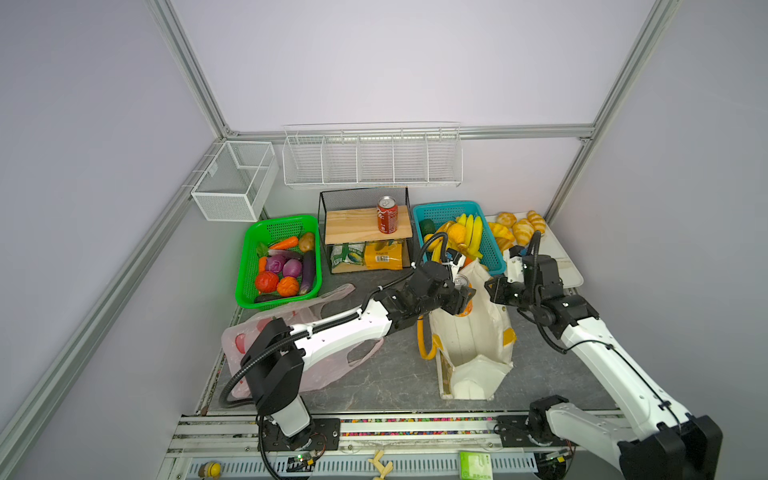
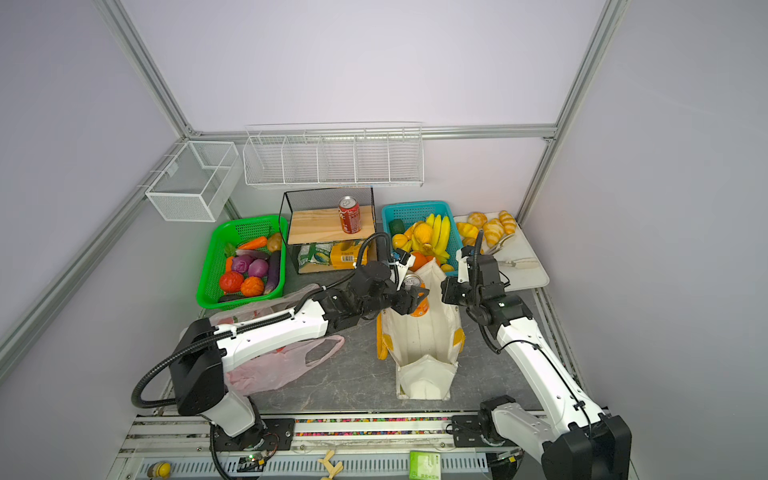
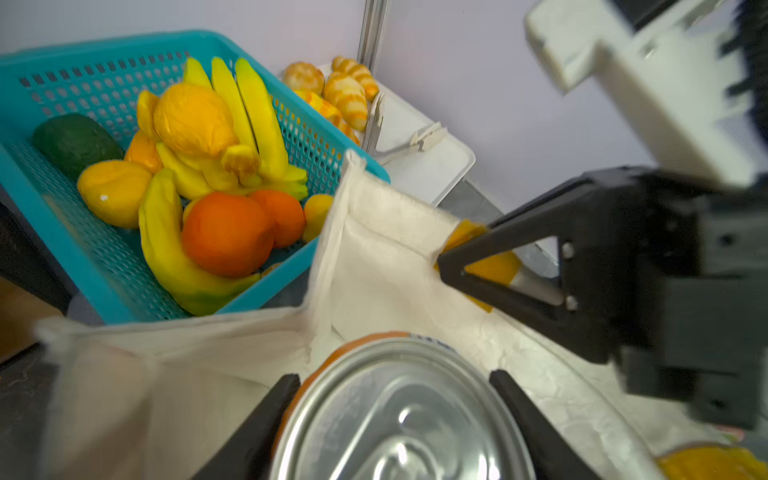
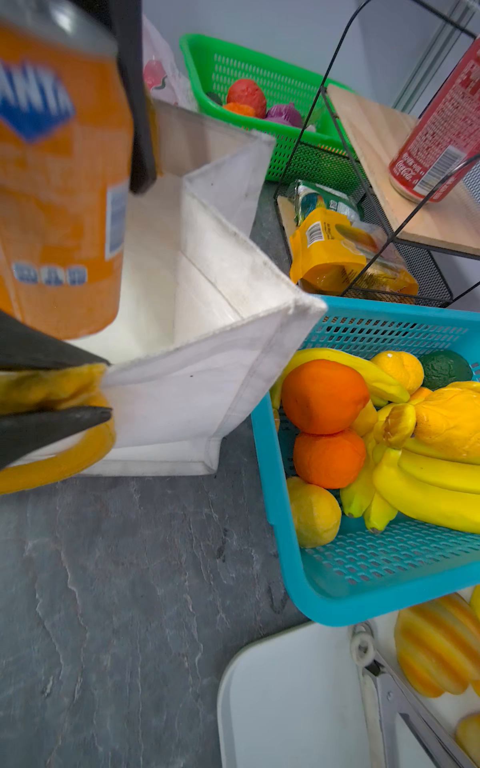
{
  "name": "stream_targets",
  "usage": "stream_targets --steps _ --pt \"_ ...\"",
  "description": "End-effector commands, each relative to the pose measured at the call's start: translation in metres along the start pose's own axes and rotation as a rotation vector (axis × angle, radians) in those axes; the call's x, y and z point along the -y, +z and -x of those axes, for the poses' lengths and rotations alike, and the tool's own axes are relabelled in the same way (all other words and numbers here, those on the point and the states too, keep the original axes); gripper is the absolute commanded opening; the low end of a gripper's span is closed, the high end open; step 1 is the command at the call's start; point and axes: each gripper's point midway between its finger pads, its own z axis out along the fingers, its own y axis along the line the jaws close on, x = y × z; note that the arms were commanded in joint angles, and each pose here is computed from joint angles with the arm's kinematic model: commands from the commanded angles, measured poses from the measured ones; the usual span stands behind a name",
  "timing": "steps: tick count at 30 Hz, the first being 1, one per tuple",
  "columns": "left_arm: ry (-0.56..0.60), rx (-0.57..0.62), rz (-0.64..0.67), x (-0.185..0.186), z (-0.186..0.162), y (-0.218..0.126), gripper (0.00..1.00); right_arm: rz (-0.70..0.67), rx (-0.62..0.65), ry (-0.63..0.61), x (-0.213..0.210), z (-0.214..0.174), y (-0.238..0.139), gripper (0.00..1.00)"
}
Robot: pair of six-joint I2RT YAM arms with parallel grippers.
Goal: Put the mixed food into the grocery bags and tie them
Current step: 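Lower the Fanta can into the tote bag with the left gripper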
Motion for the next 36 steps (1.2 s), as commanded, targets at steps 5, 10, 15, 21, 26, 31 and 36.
stream_targets --steps 5,10,15,21,26,31,36 --pt "0.09 0.033 0.026 0.01 0.028 0.021 0.27 0.06 0.087 0.076 -0.01 0.015 -0.007 0.15" --pt "0.012 -0.022 0.102 0.0 0.028 0.039 0.28 0.039 0.081 0.118 -0.001 0.004 -0.001 0.15" --pt "-0.099 -0.034 0.168 -0.01 0.021 0.055 0.28 0.05 0.102 0.176 0.001 0.002 0.001 0.15" --pt "-0.143 -0.01 0.242 -0.02 0.017 0.062 0.28 0.026 0.139 0.199 0.007 0.002 -0.003 0.16" --pt "-0.13 0.003 0.29 -0.024 -0.001 0.074 0.28 0.022 0.159 0.191 0.007 0.006 -0.007 0.16" --pt "-0.104 0.033 0.34 -0.034 -0.008 0.089 0.3 0.02 0.146 0.189 0.008 0.003 -0.003 0.16" --pt "-0.104 0.058 0.351 -0.04 -0.016 0.105 0.32 0.009 0.13 0.164 0.009 0.003 0.0 0.16"
